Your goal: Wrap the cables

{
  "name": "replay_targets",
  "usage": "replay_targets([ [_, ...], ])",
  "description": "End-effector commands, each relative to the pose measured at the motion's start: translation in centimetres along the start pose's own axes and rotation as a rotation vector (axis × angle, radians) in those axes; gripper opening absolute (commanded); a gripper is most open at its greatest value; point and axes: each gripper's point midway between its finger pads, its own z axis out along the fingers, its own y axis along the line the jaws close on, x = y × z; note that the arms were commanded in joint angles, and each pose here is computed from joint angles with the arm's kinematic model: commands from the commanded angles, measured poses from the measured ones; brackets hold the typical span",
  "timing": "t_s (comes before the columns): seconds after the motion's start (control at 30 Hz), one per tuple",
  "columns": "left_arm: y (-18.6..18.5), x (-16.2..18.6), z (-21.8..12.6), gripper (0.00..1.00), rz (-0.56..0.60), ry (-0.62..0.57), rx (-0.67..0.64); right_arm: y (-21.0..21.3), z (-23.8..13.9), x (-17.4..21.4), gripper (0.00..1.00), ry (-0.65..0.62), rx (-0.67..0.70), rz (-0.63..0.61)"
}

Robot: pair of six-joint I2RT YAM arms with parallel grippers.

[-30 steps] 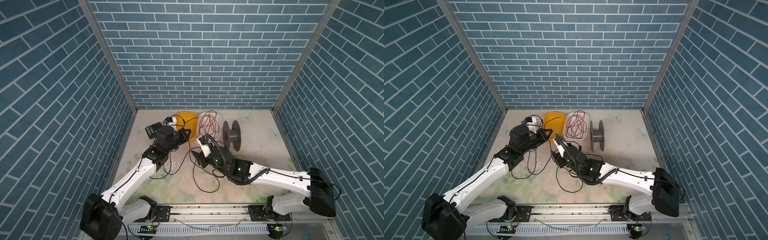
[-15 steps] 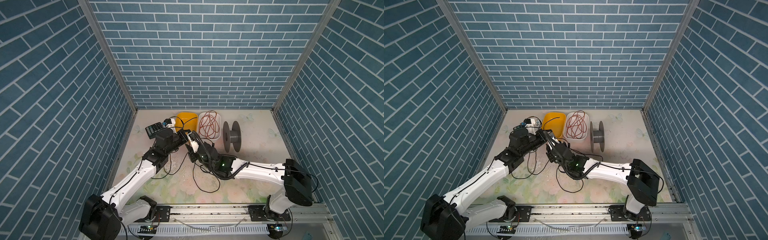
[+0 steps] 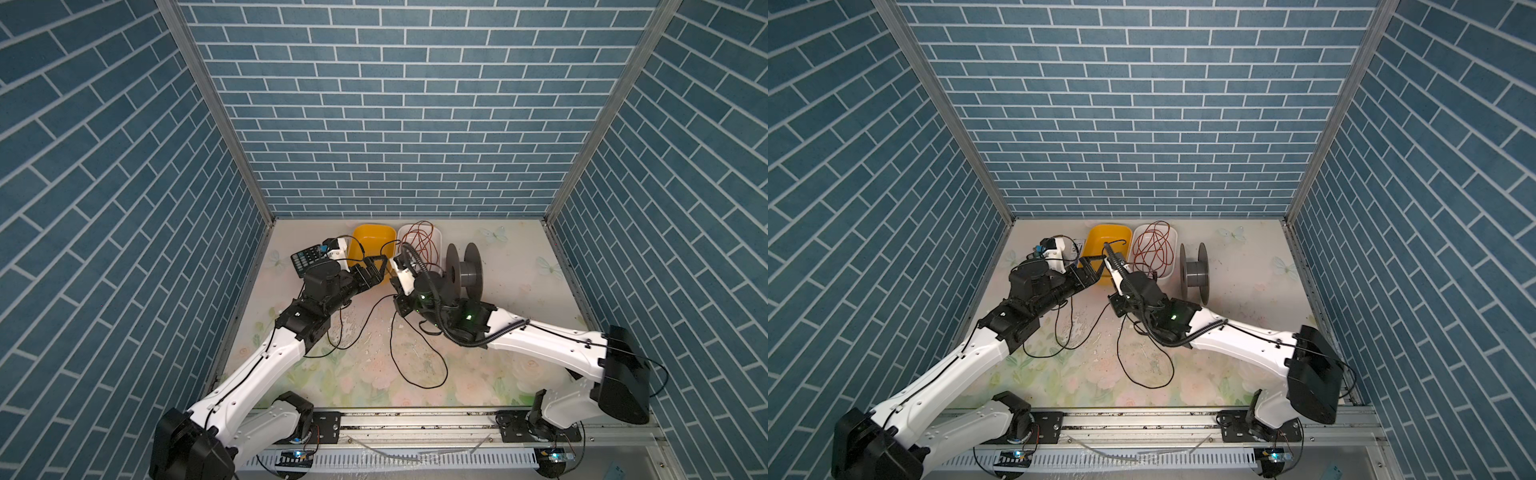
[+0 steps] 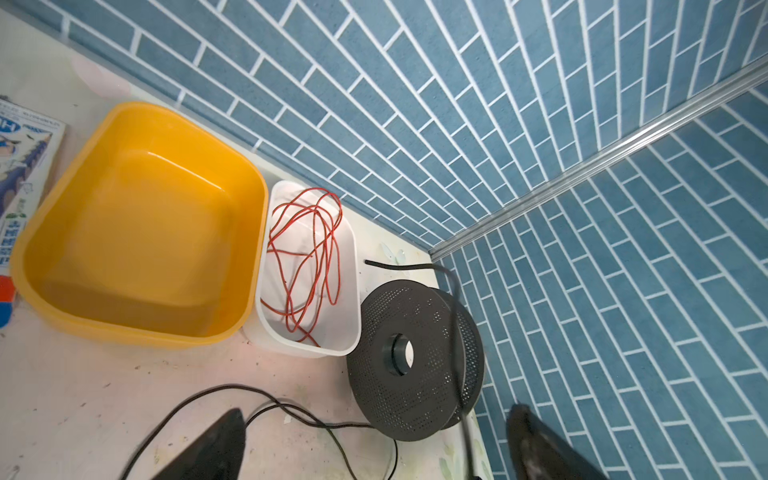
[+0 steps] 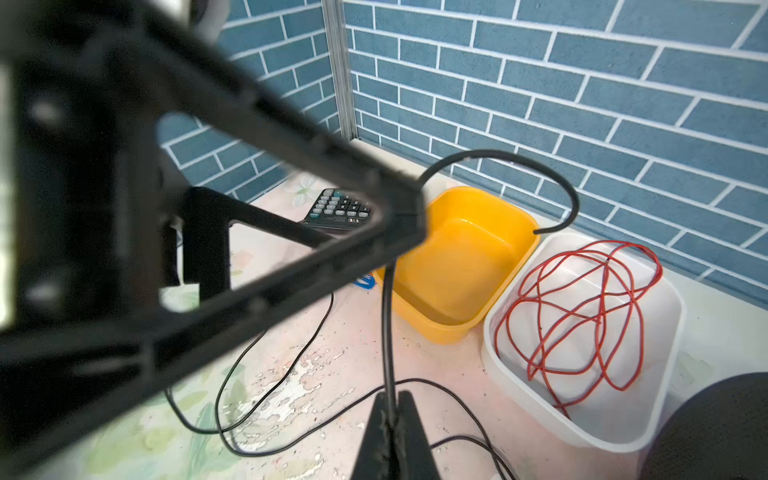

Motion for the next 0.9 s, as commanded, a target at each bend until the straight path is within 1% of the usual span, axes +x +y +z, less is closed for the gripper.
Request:
replay_targets([
  [0.0,-1.3,-0.6,-0.9,1.00,0.100,0.008,0.015,-0.2,-3.4,0.6,0.00,0.088,-0.138,0.053],
  [0.13,-1.8,0.5,-0.3,1.00,0.140,0.068,0.026,-2.2,-6.3,1.7,0.00,0.149,-0.176,0.108],
  [0.33,-3.2,3.7,1.8,1.00,0.245,0.157,0.005,-5.8,-10.8,2.7,0.00,0.154,-0.092,0.194],
  [0.47,-3.9,5.8,3.6,1.00,0.278,0.199,-0.024,-7.7,-13.6,3.9,0.00,0.141,-0.024,0.261],
  [0.53,-4.5,6.6,4.5,1.00,0.295,0.208,-0.027,-9.0,-14.6,4.8,0.00,0.139,0.041,0.289],
  [0.67,-5.9,8.5,6.7,1.00,0.330,0.226,-0.029,-12.5,-17.4,6.2,0.00,0.084,0.236,0.340],
  [0.77,-7.0,10.3,8.6,1.00,0.370,0.250,-0.032,-14.2,-19.4,7.0,0.00,0.044,0.332,0.361],
  [0.87,-7.4,12.0,10.5,1.00,0.403,0.269,-0.057,-15.8,-20.8,7.8,0.00,0.034,0.425,0.374],
])
